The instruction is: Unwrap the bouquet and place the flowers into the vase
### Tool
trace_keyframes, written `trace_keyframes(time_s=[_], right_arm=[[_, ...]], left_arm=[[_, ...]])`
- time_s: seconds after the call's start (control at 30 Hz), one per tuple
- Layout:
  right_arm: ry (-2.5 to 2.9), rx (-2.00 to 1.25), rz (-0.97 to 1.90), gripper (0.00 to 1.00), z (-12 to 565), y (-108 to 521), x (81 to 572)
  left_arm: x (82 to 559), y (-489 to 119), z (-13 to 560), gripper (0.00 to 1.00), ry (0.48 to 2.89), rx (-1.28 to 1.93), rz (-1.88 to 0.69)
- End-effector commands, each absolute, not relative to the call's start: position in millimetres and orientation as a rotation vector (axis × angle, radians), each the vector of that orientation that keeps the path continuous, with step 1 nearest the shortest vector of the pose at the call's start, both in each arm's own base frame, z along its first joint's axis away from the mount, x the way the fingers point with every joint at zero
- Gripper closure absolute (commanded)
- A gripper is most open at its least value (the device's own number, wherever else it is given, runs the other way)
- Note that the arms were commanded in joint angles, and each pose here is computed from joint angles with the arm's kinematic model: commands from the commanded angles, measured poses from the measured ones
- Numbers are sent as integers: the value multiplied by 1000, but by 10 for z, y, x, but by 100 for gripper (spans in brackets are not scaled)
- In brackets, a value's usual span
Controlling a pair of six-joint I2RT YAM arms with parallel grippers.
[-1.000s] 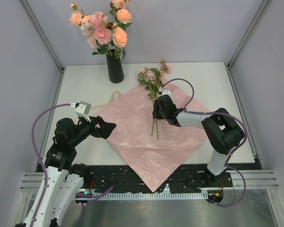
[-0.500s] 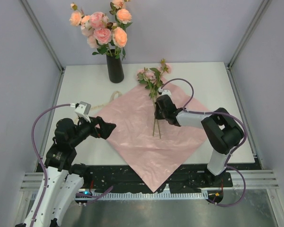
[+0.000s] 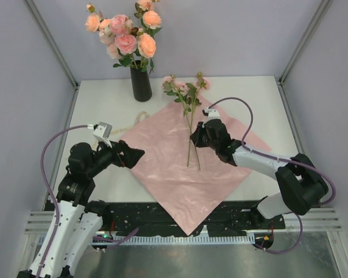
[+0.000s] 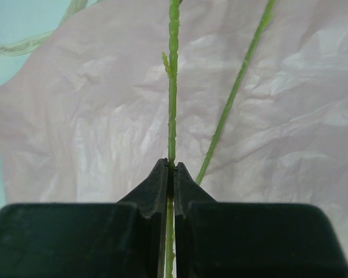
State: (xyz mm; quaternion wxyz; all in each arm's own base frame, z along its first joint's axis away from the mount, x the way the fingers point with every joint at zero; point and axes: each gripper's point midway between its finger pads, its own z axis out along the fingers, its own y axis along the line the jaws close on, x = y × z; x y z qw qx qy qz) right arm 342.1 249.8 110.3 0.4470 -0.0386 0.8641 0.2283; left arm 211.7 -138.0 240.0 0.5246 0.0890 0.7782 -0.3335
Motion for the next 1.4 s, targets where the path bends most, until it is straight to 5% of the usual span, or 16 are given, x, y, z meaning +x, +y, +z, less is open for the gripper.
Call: trace_keyframes(time_s=[0.0,0.5,0.93,1.07,1.17,1.3,1.37], right_arm=[[1928,-140,856,95,1672,2748,3162],[1511,-402,1334,95,2532,3036,1728],[1474,-518,1456,95,2610,3381,1346],[1467,-529,1477,95,2624,3420,1310],[1480,-545,1481,94,2587,3452,1298],[1519,-507,1443,70,2491,3413,1361],[1531,-478,1414,49,2469,3365,1404]], left_arm=[[2152,-1553,2582,1,1800,205,-943],[2314,-1930,2975,10,1648,122,-1314],[2200,-2160,3320,26,1496,214,-1406],[2192,-2177,3310,49,1486,238,-1396],[2214,-2178,3323,97,1481,238,-1389],[2283,-2141,3379,100,1467,230,-1333],[2339,-2098,3422,100,1459,238,-1265]])
